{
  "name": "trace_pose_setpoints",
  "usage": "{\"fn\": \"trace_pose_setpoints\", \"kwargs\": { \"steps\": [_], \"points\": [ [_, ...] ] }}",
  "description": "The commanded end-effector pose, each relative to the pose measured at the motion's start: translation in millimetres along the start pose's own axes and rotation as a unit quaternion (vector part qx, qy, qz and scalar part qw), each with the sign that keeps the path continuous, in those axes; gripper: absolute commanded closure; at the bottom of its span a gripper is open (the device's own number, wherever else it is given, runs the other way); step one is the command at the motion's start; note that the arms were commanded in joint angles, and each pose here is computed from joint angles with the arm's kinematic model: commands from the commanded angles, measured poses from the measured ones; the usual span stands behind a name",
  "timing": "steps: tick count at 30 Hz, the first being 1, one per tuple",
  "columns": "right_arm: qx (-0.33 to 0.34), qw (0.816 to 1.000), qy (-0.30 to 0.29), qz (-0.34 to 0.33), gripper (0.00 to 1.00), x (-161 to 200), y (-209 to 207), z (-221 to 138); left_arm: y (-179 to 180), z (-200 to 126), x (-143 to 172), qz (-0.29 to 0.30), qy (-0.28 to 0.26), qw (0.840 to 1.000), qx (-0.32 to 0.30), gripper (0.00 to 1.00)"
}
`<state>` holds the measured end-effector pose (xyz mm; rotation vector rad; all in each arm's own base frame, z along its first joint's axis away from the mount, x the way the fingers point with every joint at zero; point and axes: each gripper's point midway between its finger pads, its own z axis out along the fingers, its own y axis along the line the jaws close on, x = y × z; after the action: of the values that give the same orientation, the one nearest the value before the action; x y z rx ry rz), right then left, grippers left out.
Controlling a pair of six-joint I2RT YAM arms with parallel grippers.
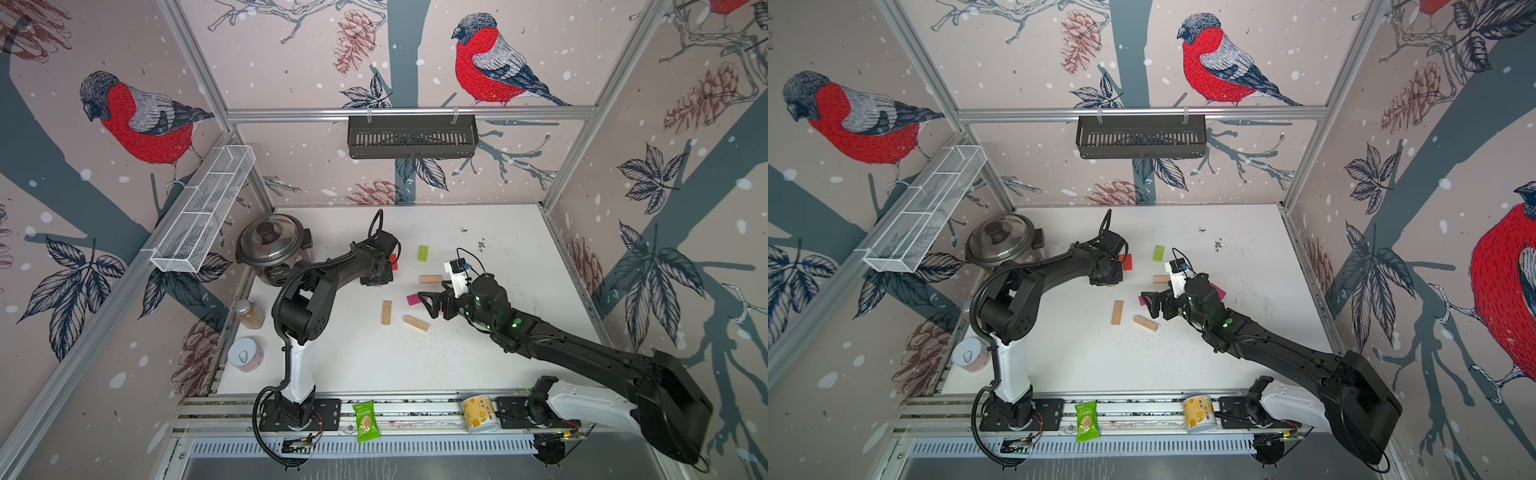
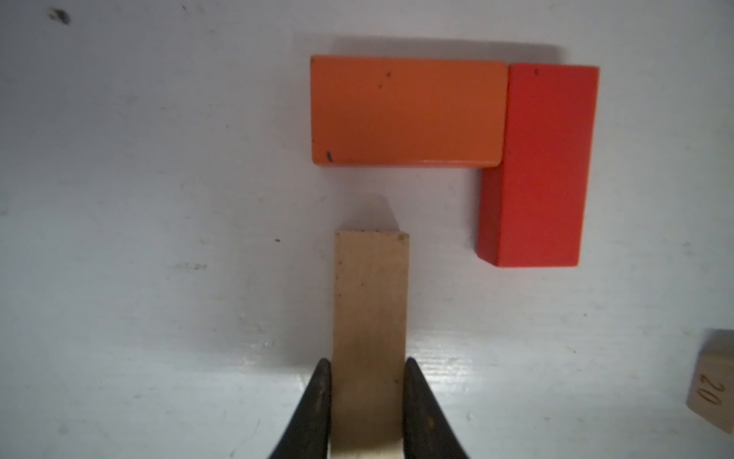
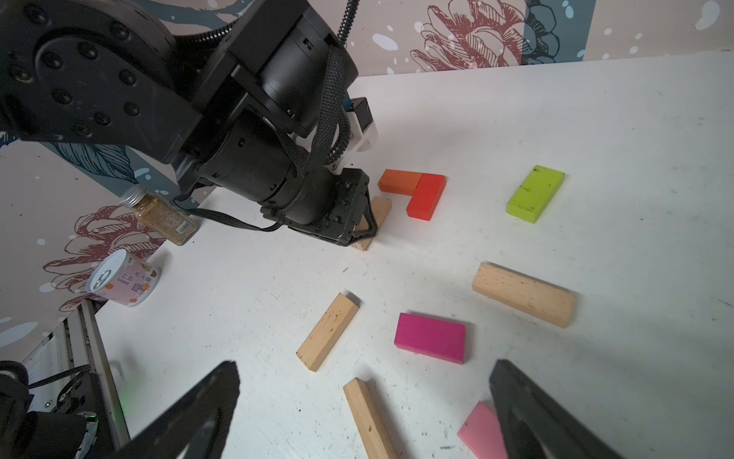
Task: Assemble the letter p with building blocks
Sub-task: Assemble the building block at the center of the board.
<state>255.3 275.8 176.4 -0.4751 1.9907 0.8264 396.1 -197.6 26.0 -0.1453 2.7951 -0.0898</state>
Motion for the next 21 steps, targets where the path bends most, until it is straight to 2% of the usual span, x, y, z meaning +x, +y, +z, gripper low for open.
{"fn": "trace_pose_setpoints", "kwargs": {
  "steps": [1,21],
  "points": [
    [0.001,1.000,-0.013,-0.003,0.00,-7.0,2.0,0.7,7.3,3.3,1.1,0.000,0.008,1.000,-0.014,0.78],
    [0.014,1.000,-0.002,-0.020,0.00,-1.8,5.0,7.4,12.6,14.9,-6.4,-0.005,0.014,1.000,-0.017,0.78]
  ]
}}
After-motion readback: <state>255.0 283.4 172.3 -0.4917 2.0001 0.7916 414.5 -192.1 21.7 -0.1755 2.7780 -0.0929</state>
